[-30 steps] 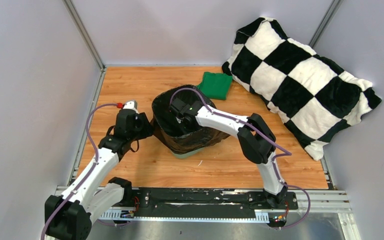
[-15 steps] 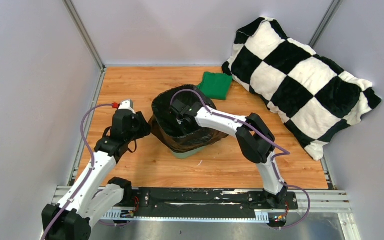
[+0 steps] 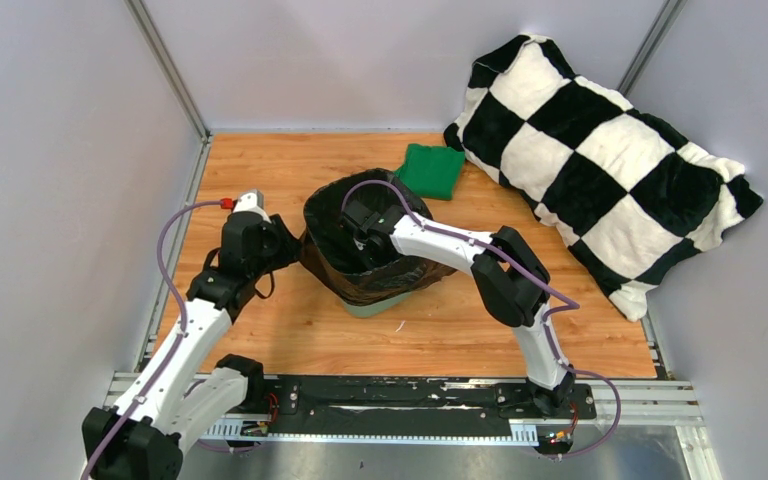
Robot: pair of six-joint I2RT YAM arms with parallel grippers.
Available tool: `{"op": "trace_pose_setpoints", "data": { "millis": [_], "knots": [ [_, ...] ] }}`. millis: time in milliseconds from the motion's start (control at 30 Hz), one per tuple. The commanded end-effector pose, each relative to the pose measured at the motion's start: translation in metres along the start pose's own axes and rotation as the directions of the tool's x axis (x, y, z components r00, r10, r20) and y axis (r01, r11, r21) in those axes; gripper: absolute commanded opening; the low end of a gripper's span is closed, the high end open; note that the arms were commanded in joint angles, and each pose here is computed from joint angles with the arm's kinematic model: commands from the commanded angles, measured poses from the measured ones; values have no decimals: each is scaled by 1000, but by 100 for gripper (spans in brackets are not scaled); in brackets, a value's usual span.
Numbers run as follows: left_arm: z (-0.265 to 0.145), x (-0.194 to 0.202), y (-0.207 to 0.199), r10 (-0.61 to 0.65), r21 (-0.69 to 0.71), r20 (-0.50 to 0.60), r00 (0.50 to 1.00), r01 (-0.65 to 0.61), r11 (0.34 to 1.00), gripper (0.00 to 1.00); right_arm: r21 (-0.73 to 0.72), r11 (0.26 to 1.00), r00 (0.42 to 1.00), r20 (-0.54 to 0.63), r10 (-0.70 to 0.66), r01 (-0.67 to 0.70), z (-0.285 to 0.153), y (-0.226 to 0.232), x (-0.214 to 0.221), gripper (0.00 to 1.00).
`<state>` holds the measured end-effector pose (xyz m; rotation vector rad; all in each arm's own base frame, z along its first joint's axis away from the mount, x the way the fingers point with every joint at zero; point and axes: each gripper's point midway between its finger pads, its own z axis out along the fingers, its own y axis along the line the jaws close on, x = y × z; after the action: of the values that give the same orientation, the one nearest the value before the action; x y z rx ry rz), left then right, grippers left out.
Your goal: Put the trash bags into the trash bin
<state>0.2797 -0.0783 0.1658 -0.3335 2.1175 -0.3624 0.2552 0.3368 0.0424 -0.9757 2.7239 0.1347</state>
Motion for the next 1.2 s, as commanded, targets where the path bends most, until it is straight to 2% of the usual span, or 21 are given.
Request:
{"op": "trace_pose_setpoints", "data": {
  "millis": [0,267,533,767,967,1167],
  "knots": [
    [11,-4,0,-13,-7,13,1000,13,1000,41,3,1000,999,-53,-1,2,11,3,14,23],
    [35,18,-2,-34,30,-32,999,35,999,27,0,1000,998,-57,2,-2,13,4,14,23],
    [58,42,-7,-45,81,-90,995,52,995,21,3,1000,998,-67,4,-4,16,3,19,23],
    [68,57,0,-35,63,-123,992,43,997,20,3,1000,998,-63,8,-8,16,4,18,26],
    [64,54,2,-28,57,-107,994,34,998,20,-4,1000,999,-39,11,-12,8,5,12,31],
    [52,47,10,-21,12,-80,997,22,1000,22,-12,1000,998,-69,12,-13,19,7,19,32]
  ]
}}
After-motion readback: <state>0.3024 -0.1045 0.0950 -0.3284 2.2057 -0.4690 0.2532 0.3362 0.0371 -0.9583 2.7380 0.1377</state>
